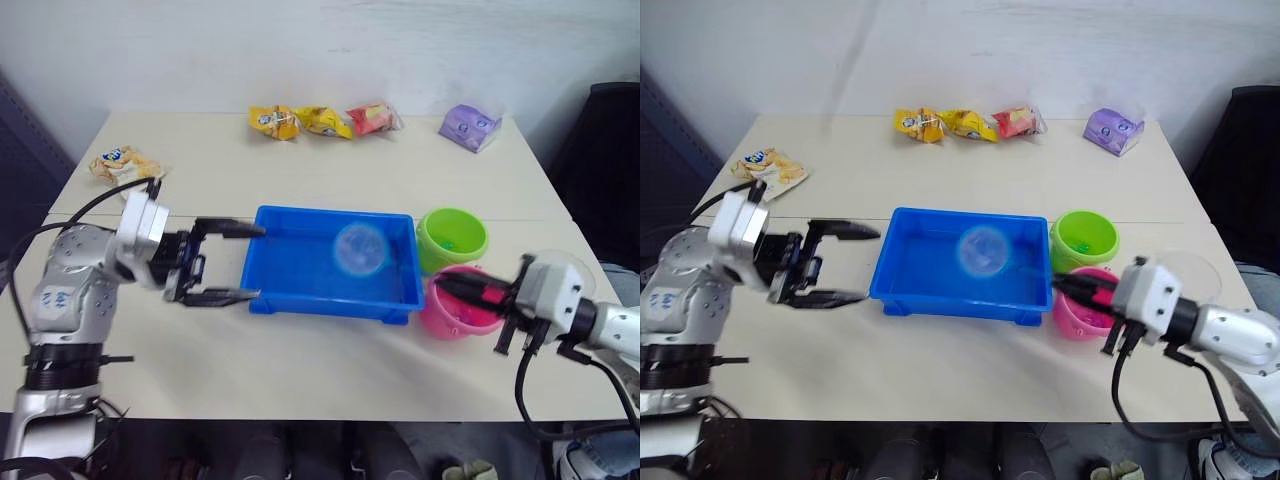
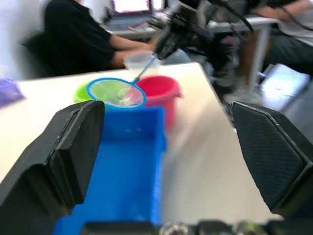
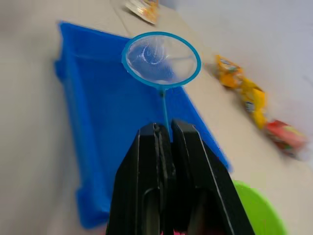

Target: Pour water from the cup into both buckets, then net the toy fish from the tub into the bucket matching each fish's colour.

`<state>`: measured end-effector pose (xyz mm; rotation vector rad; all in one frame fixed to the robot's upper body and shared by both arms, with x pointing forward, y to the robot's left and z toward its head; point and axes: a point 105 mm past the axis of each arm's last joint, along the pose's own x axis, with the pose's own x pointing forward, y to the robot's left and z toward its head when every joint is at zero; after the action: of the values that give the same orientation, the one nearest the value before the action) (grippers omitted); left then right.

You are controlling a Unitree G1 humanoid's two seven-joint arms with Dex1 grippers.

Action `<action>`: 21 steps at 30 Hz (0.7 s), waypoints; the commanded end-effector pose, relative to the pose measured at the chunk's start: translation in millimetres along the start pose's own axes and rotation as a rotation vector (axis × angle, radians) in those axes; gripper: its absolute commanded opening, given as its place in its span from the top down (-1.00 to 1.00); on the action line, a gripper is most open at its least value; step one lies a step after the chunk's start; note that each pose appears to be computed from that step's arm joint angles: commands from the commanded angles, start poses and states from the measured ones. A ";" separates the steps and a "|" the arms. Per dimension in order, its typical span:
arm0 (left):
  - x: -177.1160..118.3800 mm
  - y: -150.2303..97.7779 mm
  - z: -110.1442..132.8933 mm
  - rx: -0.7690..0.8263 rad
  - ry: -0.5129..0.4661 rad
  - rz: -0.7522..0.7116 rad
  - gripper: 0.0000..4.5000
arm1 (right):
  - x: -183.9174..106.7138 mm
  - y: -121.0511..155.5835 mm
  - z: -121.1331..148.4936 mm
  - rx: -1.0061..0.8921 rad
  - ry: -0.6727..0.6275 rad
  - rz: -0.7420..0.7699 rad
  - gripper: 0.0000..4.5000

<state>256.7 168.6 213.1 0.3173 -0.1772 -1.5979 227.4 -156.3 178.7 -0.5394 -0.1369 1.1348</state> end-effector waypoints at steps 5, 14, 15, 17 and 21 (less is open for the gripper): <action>-8.4 -50.6 -27.6 -0.106 0.123 -0.147 -0.97 | 25.9 71.0 -45.4 0.174 0.058 0.255 1.00; -4.0 -77.1 -47.2 -0.196 0.141 -0.120 -0.97 | 55.6 85.7 -93.7 0.097 0.100 0.246 1.00; -4.9 -80.7 -50.6 -0.188 0.161 -0.142 -0.97 | 58.7 85.3 -96.7 0.087 0.097 0.239 1.00; -5.5 -82.9 -53.8 -0.180 0.178 -0.159 -0.97 | 63.5 86.3 -101.0 0.075 0.089 0.244 1.00; -0.3 -78.0 -50.8 -0.170 0.168 -0.162 -0.99 | 72.7 84.3 -102.5 0.080 0.061 0.250 0.82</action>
<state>203.9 179.2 137.3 0.3137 0.1162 -1.6541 227.9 -103.9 37.7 -0.5314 0.0431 1.3400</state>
